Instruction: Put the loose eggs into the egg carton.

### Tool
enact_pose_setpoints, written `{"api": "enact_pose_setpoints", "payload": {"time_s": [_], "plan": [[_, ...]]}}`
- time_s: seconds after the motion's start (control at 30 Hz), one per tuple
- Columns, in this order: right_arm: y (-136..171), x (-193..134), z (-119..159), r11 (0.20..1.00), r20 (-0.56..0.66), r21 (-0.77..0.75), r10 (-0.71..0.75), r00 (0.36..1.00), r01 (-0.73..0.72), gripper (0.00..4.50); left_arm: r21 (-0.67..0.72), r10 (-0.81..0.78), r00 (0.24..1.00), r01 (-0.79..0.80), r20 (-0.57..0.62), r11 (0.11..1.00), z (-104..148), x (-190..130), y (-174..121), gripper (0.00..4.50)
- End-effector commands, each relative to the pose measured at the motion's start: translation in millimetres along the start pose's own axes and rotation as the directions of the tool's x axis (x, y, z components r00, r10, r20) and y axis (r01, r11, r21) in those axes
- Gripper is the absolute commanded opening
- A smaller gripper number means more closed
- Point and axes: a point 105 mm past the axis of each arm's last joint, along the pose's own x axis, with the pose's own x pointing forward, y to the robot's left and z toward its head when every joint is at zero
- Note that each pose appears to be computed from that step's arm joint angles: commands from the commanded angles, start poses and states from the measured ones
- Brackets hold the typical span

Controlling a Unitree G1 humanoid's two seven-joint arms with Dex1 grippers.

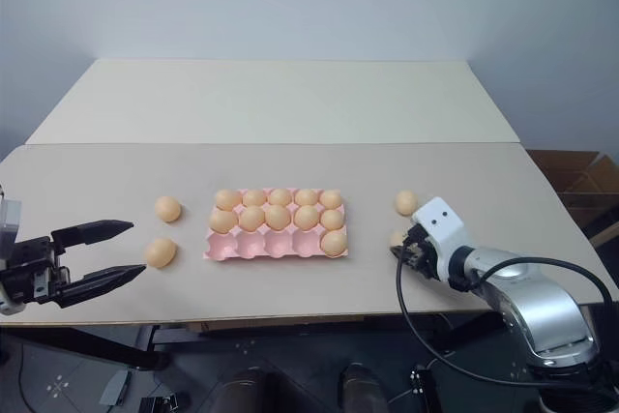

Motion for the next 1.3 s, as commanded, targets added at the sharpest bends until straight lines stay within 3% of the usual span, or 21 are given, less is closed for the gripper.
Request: {"api": "enact_pose_setpoints", "payload": {"time_s": [0.03,0.37,0.47,0.63,0.9,1.3], "plan": [[31,9,44,0.992,0.124,-0.084,0.102,0.987,-0.092,1.94,0.047,-0.009,1.000,0.008,0.011,0.999,8,1,-3,4.50],[84,51,44,0.964,0.083,-0.173,0.217,0.973,-0.200,1.94,0.047,-0.004,1.000,0.003,0.023,0.999,9,2,-5,4.50],[90,52,47,0.959,0.095,-0.185,0.236,0.967,-0.216,2.68,0.046,-0.004,1.000,0.003,0.024,0.999,8,2,-5,4.50],[91,46,59,0.959,0.144,-0.196,0.233,0.962,-0.203,4.42,0.046,-0.004,1.000,0.003,0.025,0.999,8,3,-4,4.50],[43,-16,67,0.978,0.211,-0.160,0.170,0.963,-0.137,4.47,0.047,0.011,1.000,-0.012,0.019,0.999,7,-2,0,4.50],[-15,-78,-8,0.998,0.073,-0.024,-0.056,0.996,0.057,4.47,-0.021,0.101,0.995,-0.101,-0.006,0.995,-11,-24,12,4.50]]}}
